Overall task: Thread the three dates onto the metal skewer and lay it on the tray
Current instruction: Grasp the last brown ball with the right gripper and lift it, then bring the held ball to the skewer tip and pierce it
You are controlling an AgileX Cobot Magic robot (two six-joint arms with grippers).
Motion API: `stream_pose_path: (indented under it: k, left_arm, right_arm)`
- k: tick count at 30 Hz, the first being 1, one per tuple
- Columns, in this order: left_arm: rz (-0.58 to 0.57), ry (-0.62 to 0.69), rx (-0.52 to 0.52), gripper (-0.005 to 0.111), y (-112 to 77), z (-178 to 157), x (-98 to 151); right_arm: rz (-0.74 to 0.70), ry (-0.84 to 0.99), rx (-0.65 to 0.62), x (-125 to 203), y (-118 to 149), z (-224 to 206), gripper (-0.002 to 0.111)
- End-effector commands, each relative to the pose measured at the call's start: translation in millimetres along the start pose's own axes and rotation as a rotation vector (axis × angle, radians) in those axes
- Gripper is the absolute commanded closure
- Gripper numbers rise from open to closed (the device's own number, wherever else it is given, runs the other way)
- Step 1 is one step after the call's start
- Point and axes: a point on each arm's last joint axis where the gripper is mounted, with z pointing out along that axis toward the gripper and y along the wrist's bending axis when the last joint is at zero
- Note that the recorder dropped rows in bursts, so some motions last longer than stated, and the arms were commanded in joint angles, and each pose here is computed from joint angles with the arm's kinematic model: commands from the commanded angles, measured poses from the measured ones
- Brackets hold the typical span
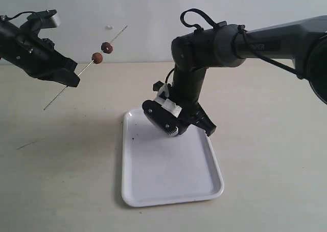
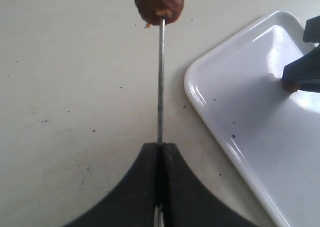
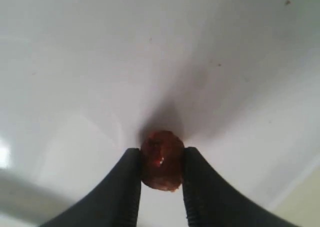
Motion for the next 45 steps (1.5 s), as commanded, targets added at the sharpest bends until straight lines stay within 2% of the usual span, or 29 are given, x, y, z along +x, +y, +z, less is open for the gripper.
stream_pose_path:
  k: [1,13,18,26,28,32,35,39,40,45]
  left_arm:
    - [-0.007,-0.028,-0.004,0.107,-1.0,-6.3,-4.1]
    - [-0.021,-0.039,0.007,0.107,-1.9,-6.4,-5.1]
    - [-0.020,-0.040,0.006,0.107,-1.8,-6.4,-5.2]
    - [-0.023,-0.039,0.011,0.107,-2.3,-6.4,-5.2]
    - [-0.025,-0.038,0.012,0.107,-2.4,-6.4,-5.1]
    - [-0.030,-0.024,0.044,0.107,-5.3,-6.4,-3.9]
    - [0.016,0.005,0.121,0.107,-14.3,-5.9,-1.7]
    - [0.072,0.036,0.164,0.107,-31.3,0.3,-2.4]
    - [0.103,0.041,0.175,0.107,-38.5,3.3,-3.4]
    - [0.170,0.052,0.202,0.107,-56.8,10.4,-5.4]
  right_arm:
    - [0.039,-0.013,-0.004,-1.4,0.6,-0.7,0.082]
    - [0.199,-0.011,0.014,-1.0,-1.5,-5.4,0.084]
    - [0.330,-0.038,0.024,-3.1,-2.1,-23.1,0.084]
    - [0.499,-0.190,0.066,-6.5,-4.0,-61.2,0.084]
    - [0.613,-0.264,0.088,2.9,-3.2,-76.1,0.084]
    - [0.897,-0.508,0.142,47.0,4.2,-104.9,0.084]
    - [1.139,-0.823,0.165,86.7,12.9,-124.9,0.084]
    - [1.333,-1.195,0.153,128.2,29.0,-151.6,0.084]
    - [1.427,-1.283,0.163,145.2,33.6,-153.0,0.084]
    - [1.600,-1.306,0.144,180.6,53.6,-142.8,0.086]
